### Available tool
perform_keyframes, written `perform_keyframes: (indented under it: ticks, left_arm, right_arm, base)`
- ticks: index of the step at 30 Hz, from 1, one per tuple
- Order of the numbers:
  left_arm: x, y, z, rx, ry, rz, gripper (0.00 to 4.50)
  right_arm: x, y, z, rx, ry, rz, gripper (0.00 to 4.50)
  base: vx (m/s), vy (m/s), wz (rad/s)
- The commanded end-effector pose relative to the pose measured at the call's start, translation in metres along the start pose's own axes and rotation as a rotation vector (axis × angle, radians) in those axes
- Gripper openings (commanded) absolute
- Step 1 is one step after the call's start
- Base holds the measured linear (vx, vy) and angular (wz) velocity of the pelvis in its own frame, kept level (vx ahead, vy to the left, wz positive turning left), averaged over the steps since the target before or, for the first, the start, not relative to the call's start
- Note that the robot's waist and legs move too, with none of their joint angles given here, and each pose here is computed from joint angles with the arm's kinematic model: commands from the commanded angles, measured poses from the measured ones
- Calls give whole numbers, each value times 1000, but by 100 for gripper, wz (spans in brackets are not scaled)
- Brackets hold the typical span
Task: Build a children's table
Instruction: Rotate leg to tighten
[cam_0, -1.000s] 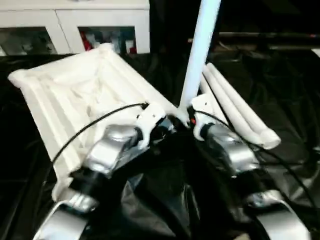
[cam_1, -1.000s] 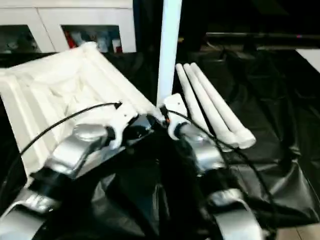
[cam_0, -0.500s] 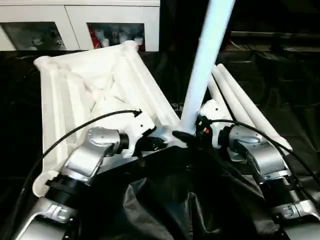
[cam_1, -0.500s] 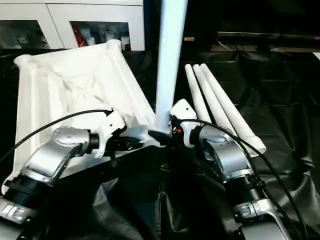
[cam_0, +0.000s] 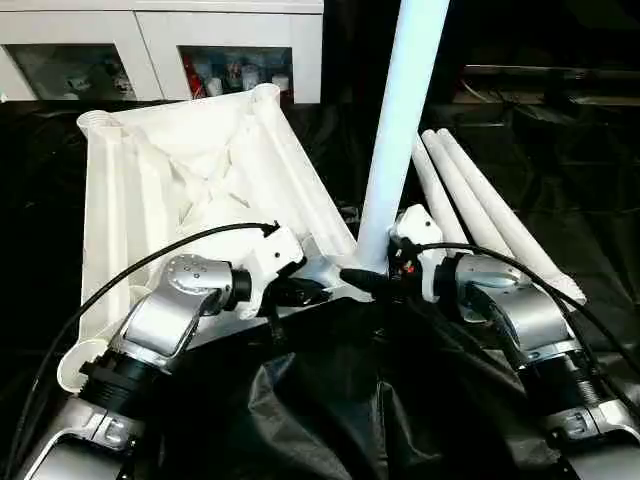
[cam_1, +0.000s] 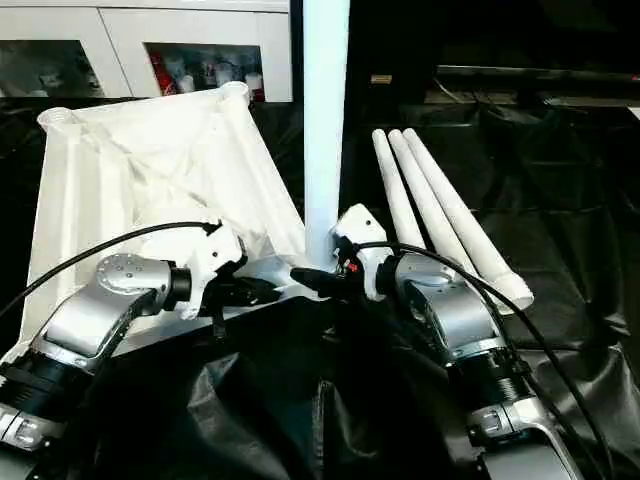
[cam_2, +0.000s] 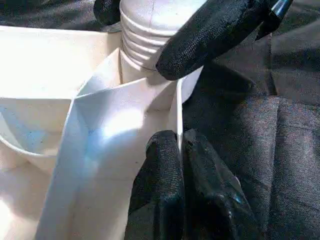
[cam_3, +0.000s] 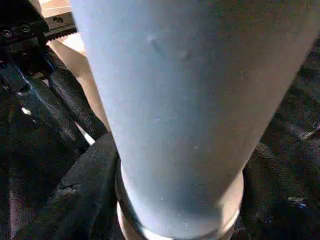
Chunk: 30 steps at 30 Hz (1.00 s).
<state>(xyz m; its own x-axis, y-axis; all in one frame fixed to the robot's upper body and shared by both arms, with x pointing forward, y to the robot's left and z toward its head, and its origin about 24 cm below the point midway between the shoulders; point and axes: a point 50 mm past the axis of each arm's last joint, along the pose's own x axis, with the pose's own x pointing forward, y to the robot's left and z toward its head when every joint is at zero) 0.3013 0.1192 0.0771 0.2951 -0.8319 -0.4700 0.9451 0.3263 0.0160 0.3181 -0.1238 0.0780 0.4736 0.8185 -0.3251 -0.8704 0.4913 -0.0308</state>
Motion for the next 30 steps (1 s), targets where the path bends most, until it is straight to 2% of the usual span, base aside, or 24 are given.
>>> perform_keyframes:
  ticks: [1,5,10,12,14,15,16,17,18,20,21,22,25,26,29,30]
  left_arm:
    - [9,-11,13,36,-58,-90,0]
    - [16,-2,14,-4,-48,8,0]
    - [33,16,22,-98,-43,223,0]
    - [41,21,28,-140,-49,288,0]
    - [51,24,36,-173,-55,359,0]
    - [54,24,38,-178,-57,372,0]
    - [55,24,39,-179,-58,377,0]
    - [60,23,42,-178,-62,383,0]
    - [60,23,42,-178,-62,383,0]
    - [63,20,46,-147,-80,362,0]
    - [64,18,48,-118,-93,344,0]
    - [64,15,49,-96,-104,321,0]
    - [61,11,44,-86,-104,273,0]
    - [60,10,42,-78,-103,260,0]
    - [55,8,36,-70,-104,228,0]
    - [50,6,32,-51,-110,196,0]
  right_arm:
    - [1,0,-6,33,12,-48,276]
    - [9,-6,-13,103,2,-199,274]
    - [26,-17,-25,277,-6,-495,273]
    - [37,-15,-27,350,-6,-563,273]
    - [56,-8,-21,374,-14,-588,273]
    - [62,-6,-18,374,-23,-582,273]
    - [64,-4,-16,374,-28,-579,308]
    - [73,1,-10,378,-48,-556,329]
    - [73,1,-10,378,-48,-556,343]
    - [82,5,-1,366,-71,-519,349]
    - [84,6,2,352,-77,-511,378]
    - [84,5,3,330,-78,-512,378]
    - [78,-1,1,266,-55,-540,398]
    - [75,-3,0,244,-47,-547,418]
    - [66,-9,-1,205,-49,-537,418]
    - [56,-13,-1,171,-51,-513,418]
  base:
    - [0,0,0]
    - [0,0,0]
    - [0,0,0]
    - [0,0,0]
    - [0,0,0]
    - [0,0,0]
    - [0,0,0]
    - [0,0,0]
    - [0,0,0]
    - [0,0,0]
    - [0,0,0]
    - [0,0,0]
    - [0,0,0]
    - [0,0,0]
    - [0,0,0]
    - [0,0,0]
